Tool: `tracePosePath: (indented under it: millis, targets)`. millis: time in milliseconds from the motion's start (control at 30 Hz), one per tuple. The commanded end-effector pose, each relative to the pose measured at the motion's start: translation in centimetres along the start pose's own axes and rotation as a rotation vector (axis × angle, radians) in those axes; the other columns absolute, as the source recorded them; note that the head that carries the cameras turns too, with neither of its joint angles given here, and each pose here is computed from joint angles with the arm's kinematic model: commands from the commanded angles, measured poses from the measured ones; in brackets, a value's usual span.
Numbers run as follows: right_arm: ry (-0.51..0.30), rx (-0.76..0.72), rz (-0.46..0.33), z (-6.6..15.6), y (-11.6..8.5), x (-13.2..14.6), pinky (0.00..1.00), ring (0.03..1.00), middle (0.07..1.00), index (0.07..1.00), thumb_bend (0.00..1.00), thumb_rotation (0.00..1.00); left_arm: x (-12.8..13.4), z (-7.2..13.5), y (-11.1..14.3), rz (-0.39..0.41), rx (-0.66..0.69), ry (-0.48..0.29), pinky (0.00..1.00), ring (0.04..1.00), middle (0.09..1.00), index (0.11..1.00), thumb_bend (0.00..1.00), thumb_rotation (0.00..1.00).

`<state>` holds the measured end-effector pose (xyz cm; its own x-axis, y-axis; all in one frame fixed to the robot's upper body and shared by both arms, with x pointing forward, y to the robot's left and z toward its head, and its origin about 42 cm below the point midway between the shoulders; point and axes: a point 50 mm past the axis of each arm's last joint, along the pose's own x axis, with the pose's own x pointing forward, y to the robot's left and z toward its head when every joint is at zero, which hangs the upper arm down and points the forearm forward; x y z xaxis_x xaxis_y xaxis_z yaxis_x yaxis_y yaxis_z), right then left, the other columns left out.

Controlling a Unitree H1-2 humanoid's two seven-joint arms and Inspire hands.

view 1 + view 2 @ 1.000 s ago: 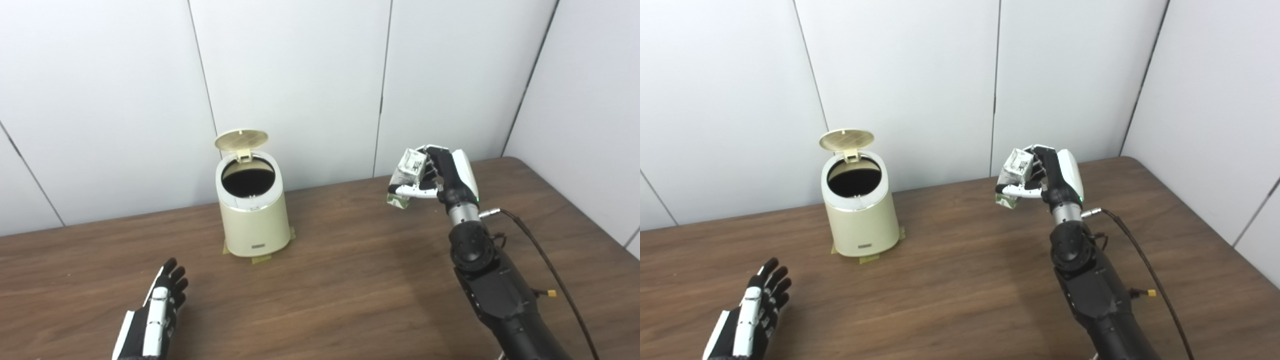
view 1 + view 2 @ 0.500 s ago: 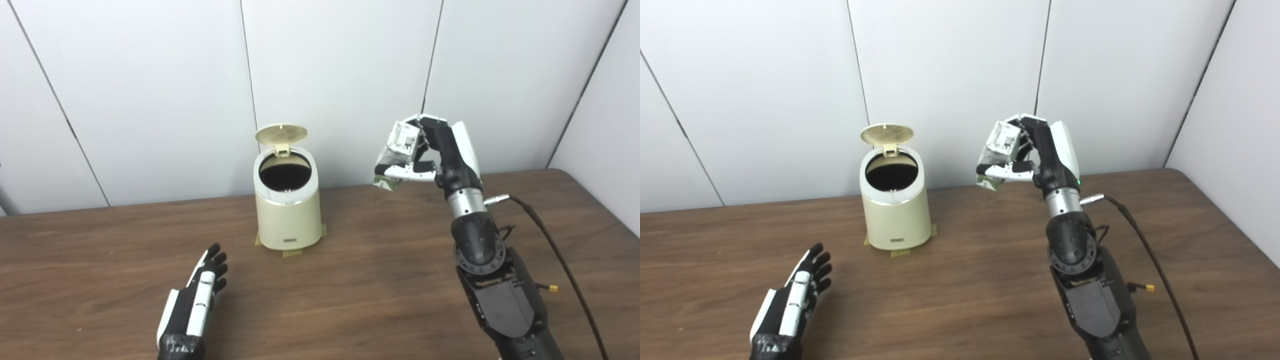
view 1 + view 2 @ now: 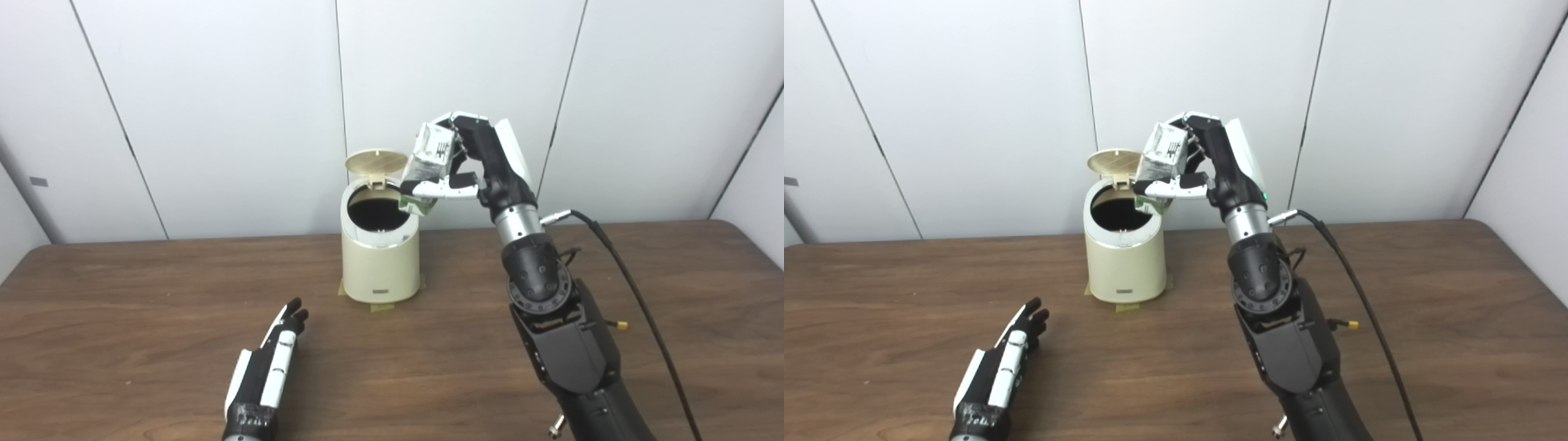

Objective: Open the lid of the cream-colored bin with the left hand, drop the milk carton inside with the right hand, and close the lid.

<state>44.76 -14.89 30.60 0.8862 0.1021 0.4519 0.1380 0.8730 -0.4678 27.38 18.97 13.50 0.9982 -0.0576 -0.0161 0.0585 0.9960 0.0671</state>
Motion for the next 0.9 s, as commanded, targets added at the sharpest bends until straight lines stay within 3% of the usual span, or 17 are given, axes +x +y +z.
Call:
tracePosePath:
  millis: [0,500,867]
  targets:
    - [-0.143,0.011,-0.066,3.3,-0.6,2.3,0.3,0.371,0.5,0.515,0.51,0.0,0.6,1.1,-0.5,0.0,-0.002,-0.066,0.99,0.955,0.938,0.961,0.5,0.97]
    - [-0.068,0.06,-0.035,1.8,3.5,4.9,0.32,0.382,0.509,0.504,0.52,0.0,0.6,1.2,-1.4,0.013,-0.022,-0.072,0.99,0.951,0.933,0.954,0.5,0.97]
    - [-0.018,0.063,-0.066,0.6,4.4,5.2,0.3,0.401,0.511,0.515,0.5,0.0,0.4,1.4,-2.1,0.011,-0.044,-0.087,0.97,0.941,0.92,0.946,0.52,0.95]
